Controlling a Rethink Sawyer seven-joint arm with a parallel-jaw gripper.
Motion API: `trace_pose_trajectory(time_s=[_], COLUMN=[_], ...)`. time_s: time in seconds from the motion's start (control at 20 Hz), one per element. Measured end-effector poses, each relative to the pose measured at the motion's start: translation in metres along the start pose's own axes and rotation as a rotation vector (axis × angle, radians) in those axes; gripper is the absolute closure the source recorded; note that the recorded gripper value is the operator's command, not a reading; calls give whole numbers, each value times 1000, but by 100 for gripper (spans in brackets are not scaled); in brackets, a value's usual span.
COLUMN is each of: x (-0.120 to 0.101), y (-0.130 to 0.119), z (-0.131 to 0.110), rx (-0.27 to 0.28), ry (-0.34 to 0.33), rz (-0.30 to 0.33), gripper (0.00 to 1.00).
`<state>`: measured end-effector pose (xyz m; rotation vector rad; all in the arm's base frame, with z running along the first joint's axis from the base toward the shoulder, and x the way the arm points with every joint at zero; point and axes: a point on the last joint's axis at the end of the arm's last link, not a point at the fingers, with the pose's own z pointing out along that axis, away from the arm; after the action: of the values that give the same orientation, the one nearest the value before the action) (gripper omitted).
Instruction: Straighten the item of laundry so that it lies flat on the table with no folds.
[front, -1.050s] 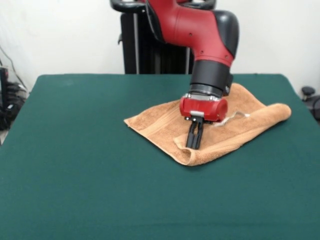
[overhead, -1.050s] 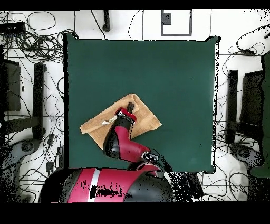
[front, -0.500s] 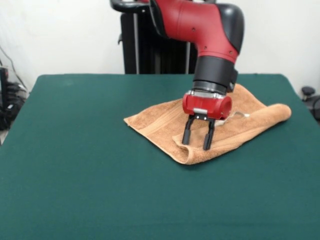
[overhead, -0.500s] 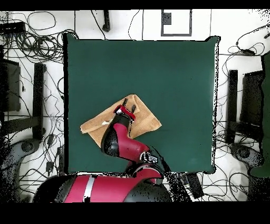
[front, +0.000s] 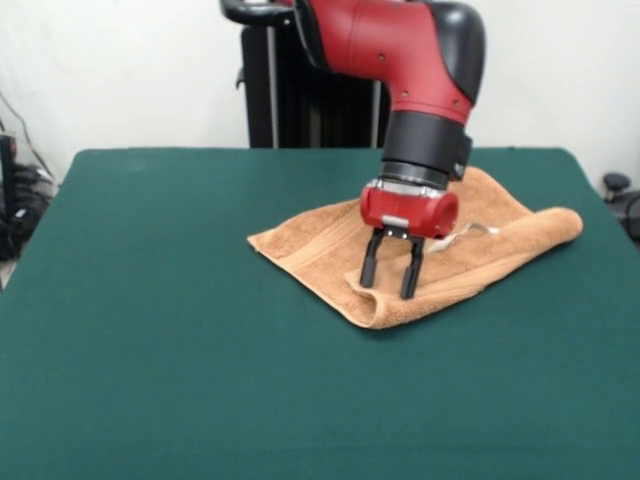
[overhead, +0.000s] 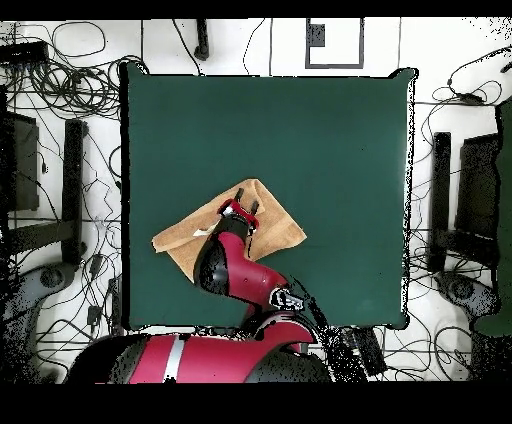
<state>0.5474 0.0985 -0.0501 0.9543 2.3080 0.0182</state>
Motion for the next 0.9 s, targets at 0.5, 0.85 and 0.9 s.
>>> trace_pose_trajectory(time_s=[0.5,0.85,0.9], x=[-6,-6,-6], y=[-10,-8,-7], z=[2,-1,-3], rx=[9,32,43], ry=[15,29,34], rz=[2,-2,-2], gripper=[0,0,0])
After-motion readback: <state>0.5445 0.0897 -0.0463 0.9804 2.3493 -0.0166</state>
